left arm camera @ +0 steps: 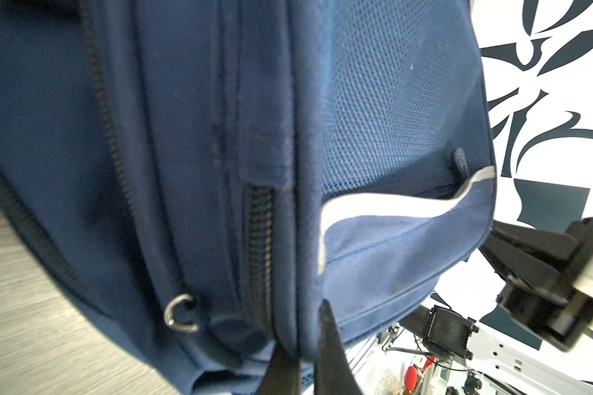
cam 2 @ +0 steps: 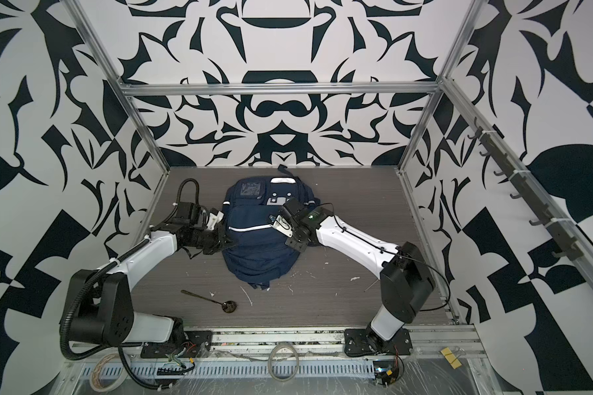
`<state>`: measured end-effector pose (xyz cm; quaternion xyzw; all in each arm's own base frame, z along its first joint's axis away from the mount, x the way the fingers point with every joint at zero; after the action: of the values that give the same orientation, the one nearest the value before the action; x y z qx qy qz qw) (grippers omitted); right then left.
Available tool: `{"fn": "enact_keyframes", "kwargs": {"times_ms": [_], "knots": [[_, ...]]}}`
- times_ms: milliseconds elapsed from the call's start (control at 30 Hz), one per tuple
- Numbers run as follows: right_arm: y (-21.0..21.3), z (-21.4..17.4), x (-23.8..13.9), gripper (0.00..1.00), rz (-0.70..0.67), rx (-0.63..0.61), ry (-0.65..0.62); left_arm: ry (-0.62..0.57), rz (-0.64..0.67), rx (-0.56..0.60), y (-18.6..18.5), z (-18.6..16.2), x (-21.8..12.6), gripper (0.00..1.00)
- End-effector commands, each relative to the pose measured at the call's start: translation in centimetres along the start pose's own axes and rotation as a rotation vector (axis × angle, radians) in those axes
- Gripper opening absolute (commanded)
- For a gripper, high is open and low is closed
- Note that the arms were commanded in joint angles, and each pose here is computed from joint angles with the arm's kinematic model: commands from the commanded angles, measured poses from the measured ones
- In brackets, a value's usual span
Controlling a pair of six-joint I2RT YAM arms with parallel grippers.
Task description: Pack the student bag
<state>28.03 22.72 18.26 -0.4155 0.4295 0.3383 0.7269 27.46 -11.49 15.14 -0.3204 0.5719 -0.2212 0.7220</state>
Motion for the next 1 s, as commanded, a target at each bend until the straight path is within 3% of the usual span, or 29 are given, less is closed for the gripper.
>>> {"fn": "enact_keyframes", "kwargs": {"times_ms": [0, 233, 633, 800, 967], "knots": [[-5.7, -5.8, -2.5, 0.00, -0.273, -0.001, 0.320, -0.074, 0.264, 0.004, 3.6, 0.7, -1.4, 0.00], [-8.7, -5.0, -1.8, 0.00, -0.305, 0.042, 0.329, -0.062, 0.259, 0.015, 3.8, 0.3, -1.3, 0.00], [-12.5, 0.2, 1.7, 0.00, -0.253, 0.147, 0.319, -0.006, 0.225, 0.080, 4.0, -0.8, -0.8, 0.00], [-12.1, 1.5, 0.8, 0.00, -0.158, 0.336, 0.165, -0.007, 0.218, 0.075, 4.0, -1.0, -0.8, 0.00], [-11.9, 1.5, -0.1, 0.00, -0.191, 0.495, 0.049, -0.010, 0.228, 0.079, 4.0, -1.0, -0.9, 0.00]]}}
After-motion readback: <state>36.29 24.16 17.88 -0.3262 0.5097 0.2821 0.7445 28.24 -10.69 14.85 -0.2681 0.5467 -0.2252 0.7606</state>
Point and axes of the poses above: each gripper's point midway between its finger pads, its own x axis out along the fingers, its own y axis along the line the jaws close on, z = x × y, the point moved 6 cm from there along -x, back along the fingers, and after that the axes turned 2 degrees about -x, right-handed, at the moved point
